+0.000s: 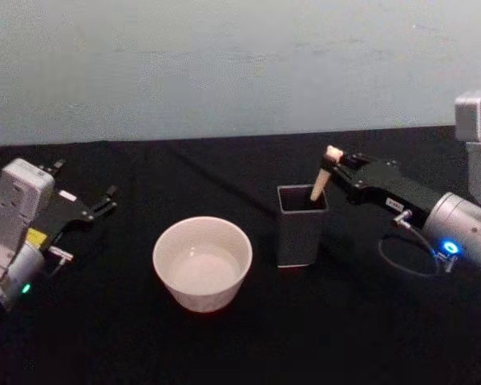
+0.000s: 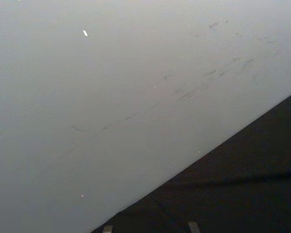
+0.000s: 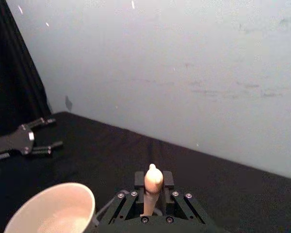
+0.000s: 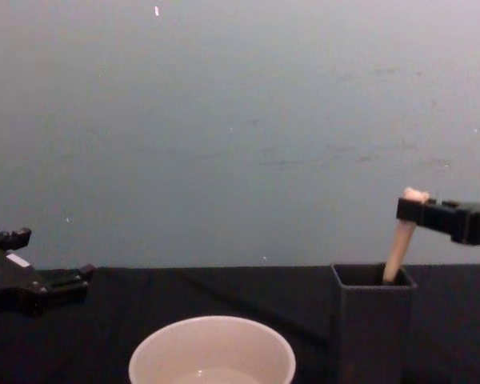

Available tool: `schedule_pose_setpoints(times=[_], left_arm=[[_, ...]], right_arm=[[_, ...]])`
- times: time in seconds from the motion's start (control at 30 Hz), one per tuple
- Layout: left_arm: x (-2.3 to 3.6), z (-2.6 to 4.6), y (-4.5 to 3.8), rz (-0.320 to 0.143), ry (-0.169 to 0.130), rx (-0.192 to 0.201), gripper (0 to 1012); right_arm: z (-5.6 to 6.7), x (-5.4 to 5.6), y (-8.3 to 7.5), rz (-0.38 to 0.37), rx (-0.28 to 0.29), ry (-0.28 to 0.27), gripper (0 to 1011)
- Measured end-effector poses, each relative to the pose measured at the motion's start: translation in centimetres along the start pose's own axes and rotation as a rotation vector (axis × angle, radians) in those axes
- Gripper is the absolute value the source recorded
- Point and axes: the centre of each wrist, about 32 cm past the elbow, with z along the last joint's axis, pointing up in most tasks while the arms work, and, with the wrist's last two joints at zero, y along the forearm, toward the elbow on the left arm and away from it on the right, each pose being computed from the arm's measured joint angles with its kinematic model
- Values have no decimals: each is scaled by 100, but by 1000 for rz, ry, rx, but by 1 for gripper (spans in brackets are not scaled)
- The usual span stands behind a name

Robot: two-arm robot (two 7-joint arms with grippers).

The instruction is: Pick up the stirring spoon with one hand, stir inside the cup, then place it back in its original position.

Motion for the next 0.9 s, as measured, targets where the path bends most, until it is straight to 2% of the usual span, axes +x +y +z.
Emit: schedule_pose_setpoints(times=[0.33, 0.6, 0.77, 0.9], left_arm=[[0, 0, 0, 0, 0, 0, 1001], [0, 0, 0, 0, 0, 0, 1001], [0, 0, 0, 0, 0, 0, 1002], [0, 0, 0, 0, 0, 0, 1001]], right_arm=[[200, 8, -16, 13, 97, 14, 221], [408, 3, 76, 20, 200, 32, 221], [473, -35, 156, 37, 225, 48, 221], [473, -106, 246, 71, 216, 68, 221]])
